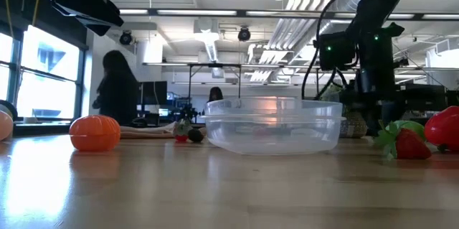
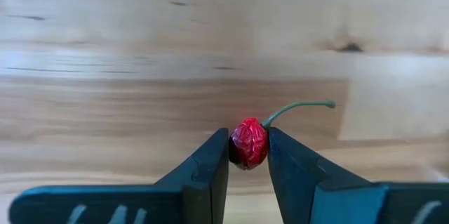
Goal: Pick and placing Produce into tupperware
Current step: Put the right cherry into the transparent bin
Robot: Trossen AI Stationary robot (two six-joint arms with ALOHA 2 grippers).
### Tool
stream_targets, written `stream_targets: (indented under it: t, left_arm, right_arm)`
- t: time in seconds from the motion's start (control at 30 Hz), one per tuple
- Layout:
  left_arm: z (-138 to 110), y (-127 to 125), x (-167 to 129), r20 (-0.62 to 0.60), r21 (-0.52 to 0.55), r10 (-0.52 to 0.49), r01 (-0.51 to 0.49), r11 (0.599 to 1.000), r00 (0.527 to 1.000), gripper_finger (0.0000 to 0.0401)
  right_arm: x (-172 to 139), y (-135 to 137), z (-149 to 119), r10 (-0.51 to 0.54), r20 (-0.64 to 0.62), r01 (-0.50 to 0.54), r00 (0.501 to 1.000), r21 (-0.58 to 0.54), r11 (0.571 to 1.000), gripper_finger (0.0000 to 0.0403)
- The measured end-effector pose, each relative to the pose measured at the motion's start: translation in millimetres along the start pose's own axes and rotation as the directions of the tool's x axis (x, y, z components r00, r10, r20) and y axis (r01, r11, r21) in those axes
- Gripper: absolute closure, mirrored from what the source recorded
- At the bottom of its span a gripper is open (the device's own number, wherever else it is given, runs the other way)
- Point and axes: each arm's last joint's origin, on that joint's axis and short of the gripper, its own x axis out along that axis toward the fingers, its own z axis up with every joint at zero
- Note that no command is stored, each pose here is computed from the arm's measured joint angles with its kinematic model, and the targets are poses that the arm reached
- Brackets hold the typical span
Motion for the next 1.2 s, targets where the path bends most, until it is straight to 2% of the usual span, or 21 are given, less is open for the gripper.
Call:
stream_targets:
  t: [0.23, 0.33, 0.4, 0.47, 0.53, 0.63, 0.77, 0.83, 0.87, 0.97, 1.0, 1.07, 1.2]
  left_arm:
    - [0, 0, 0, 0.001, 0.0, 0.0, 0.0, 1.0, 1.0, 0.04]
    - [0, 0, 0, 0.001, 0.0, 0.0, 0.0, 1.0, 1.0, 0.04]
    - [0, 0, 0, 0.001, 0.0, 0.0, 0.0, 1.0, 1.0, 0.04]
    - [0, 0, 0, 0.0, 0.0, 0.0, 0.0, 1.0, 1.0, 0.04]
    - [0, 0, 0, 0.001, 0.0, 0.0, 0.0, 1.0, 1.0, 0.04]
    - [0, 0, 0, 0.001, 0.0, 0.0, 0.0, 1.0, 1.0, 0.04]
    - [0, 0, 0, 0.001, 0.0, 0.0, 0.0, 1.0, 1.0, 0.04]
    - [0, 0, 0, 0.001, 0.0, 0.0, 0.0, 1.0, 1.0, 0.04]
    - [0, 0, 0, 0.001, 0.0, 0.0, 0.0, 1.0, 1.0, 0.04]
    - [0, 0, 0, 0.0, 0.0, 0.0, 0.0, 1.0, 1.0, 0.04]
    - [0, 0, 0, 0.001, 0.0, 0.0, 0.0, 1.0, 1.0, 0.04]
    - [0, 0, 0, 0.001, 0.0, 0.0, 0.0, 1.0, 1.0, 0.04]
    - [0, 0, 0, 0.0, 0.0, 0.0, 0.0, 1.0, 1.0, 0.04]
  right_arm:
    - [-30, 18, 7, 0.126, 0.06, -0.12, 0.99, -0.1, 0.988, 0.0319]
    - [-53, 33, 7, 0.232, 0.102, -0.21, 0.967, -0.193, 0.959, 0.0319]
    - [-71, 46, 5, 0.321, 0.131, -0.277, 0.938, -0.275, 0.921, 0.0319]
    - [-91, 59, 1, 0.411, 0.148, -0.331, 0.9, -0.383, 0.863, 0.0319]
    - [-113, 73, -7, 0.504, 0.144, -0.369, 0.852, -0.518, 0.772, 0.0319]
    - [-145, 92, -24, 0.648, 0.1, -0.403, 0.755, -0.709, 0.579, 0.0318]
    - [-175, 109, -55, 0.786, 0.04, -0.334, 0.617, -0.891, 0.307, 0.0318]
    - [-181, 113, -69, 0.82, 0.003, -0.281, 0.572, -0.938, 0.2, 0.0318]
    - [-183, 115, -76, 0.831, -0.012, -0.264, 0.557, -0.951, 0.163, 0.0318]
    - [-181, 118, -94, 0.831, -0.015, -0.209, 0.556, -0.97, 0.122, 0.0318]
    - [-178, 120, -100, 0.821, -0.011, -0.181, 0.571, -0.977, 0.113, 0.0318]
    - [-167, 126, -109, 0.792, 0.02, -0.131, 0.61, -0.983, 0.126, 0.0318]
    - [-130, 147, -120, 0.712, 0.017, -0.089, 0.702, -0.99, 0.111, 0.0318]
